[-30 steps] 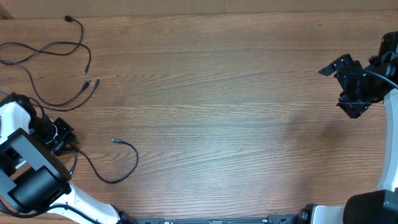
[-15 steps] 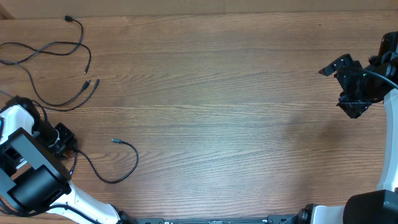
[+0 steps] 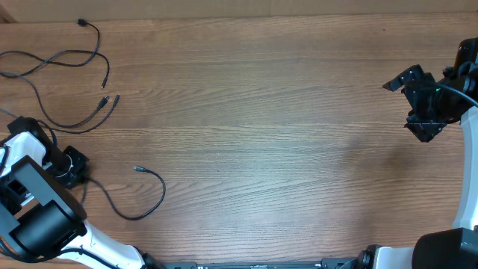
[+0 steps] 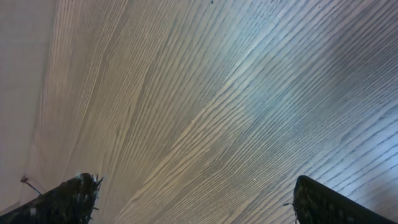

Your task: Untangle cables

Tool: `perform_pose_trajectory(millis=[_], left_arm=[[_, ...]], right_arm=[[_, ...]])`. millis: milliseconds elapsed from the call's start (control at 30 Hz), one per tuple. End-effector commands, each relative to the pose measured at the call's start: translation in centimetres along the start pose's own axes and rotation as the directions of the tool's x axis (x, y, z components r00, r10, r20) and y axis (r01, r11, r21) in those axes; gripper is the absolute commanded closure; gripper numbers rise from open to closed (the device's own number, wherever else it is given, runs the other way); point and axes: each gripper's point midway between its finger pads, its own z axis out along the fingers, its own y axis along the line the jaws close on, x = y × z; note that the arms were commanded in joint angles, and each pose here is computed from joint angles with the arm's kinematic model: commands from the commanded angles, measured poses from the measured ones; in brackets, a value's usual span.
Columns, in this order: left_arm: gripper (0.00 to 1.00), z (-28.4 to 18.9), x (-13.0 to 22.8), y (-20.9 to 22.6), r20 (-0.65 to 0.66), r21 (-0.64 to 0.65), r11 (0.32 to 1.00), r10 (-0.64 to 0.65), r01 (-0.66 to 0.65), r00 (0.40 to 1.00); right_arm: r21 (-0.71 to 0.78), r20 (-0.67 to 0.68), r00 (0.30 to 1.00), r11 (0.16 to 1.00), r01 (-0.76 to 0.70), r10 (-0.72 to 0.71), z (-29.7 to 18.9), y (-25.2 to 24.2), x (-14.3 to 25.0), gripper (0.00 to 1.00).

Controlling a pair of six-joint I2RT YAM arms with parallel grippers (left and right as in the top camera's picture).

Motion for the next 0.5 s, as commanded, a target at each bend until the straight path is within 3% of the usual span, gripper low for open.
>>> perform_pose_trajectory(millis=[0,133,300,467], left_arm=[[0.96,1.4,0.7,0.0,-0.026,-0.002,1.000,0.004,-0.004,1.000],[0.96,1.4,0.0,-0.2,0.002,0.004,1.000,0.026,-0.026,1.000],[0.96,1.2,-1.6,-0.6,0.068,0.009,0.987,0.161,-0.162,0.985],[0.96,0.9,-3.3,-1.1,0.136,0.013,0.986,0.165,-0.168,0.977]], right_arm=[[-0.009,0.028,1.000,1.000,0.007,-0.006,-0.7,0.3,-0.4,0.00],[-0.009,0.028,1.000,1.000,0.007,-0.006,-0.7,0.3,-0.4,0.00],[-0.009,0.028,1.000,1.000,0.007,-0.006,-0.7,0.3,-0.4,0.00],[-0.009,0.028,1.000,1.000,0.007,-0.006,-0.7,0.3,-0.4,0.00]])
